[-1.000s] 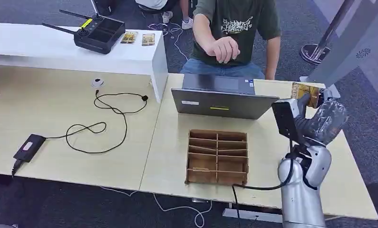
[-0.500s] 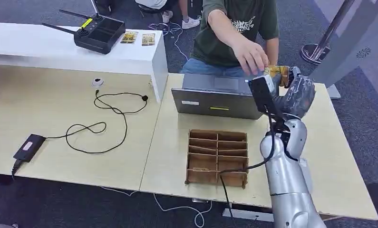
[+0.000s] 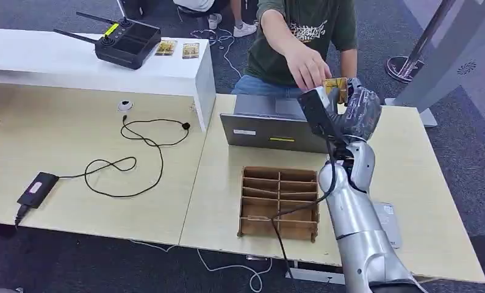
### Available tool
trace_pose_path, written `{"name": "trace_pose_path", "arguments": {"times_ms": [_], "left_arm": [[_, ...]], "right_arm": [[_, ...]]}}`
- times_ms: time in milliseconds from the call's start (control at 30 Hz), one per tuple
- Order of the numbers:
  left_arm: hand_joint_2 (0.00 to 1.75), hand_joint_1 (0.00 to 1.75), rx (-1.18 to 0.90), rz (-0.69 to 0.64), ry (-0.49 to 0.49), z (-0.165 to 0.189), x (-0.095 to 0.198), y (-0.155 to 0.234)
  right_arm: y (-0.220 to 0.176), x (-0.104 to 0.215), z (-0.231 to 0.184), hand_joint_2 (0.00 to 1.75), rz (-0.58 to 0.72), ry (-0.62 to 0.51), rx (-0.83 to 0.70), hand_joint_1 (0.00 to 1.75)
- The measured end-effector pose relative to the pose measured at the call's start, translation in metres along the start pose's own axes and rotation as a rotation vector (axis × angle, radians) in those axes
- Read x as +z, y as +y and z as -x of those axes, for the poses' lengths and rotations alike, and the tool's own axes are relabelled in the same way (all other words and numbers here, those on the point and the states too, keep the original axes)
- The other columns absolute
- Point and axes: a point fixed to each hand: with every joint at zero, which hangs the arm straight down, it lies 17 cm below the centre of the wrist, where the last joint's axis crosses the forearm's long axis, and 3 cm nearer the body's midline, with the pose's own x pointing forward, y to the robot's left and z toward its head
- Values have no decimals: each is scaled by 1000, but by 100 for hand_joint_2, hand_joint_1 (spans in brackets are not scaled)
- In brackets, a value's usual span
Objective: Pass the card to the sensor for recognition and then transmit it.
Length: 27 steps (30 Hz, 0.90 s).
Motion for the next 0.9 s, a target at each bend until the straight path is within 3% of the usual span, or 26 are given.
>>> {"name": "trace_pose_path", "arguments": {"times_ms": [300,367,400,433,467,500,900], "left_arm": [[0,0,2,0,1,0,0,0],[0,0,2,1,1,0,0,-1],[0,0,2,1,1,0,0,-1],[0,0,2,1,1,0,0,-1],[0,0,2,1,1,1,0,-1],[0,0,2,1,1,1,0,-1],[0,0,2,1,1,1,0,-1]], "right_arm": [[6,-1,-2,175,-17,-6,0,171],[7,-1,-3,175,-20,-7,0,164],[8,-1,-3,175,-21,-6,0,124],[8,-1,-2,175,-21,-5,0,124],[9,0,-2,175,-21,-3,-1,17],[9,0,-1,175,-22,-2,-1,0],[10,2,2,175,-14,11,-5,0]]}}
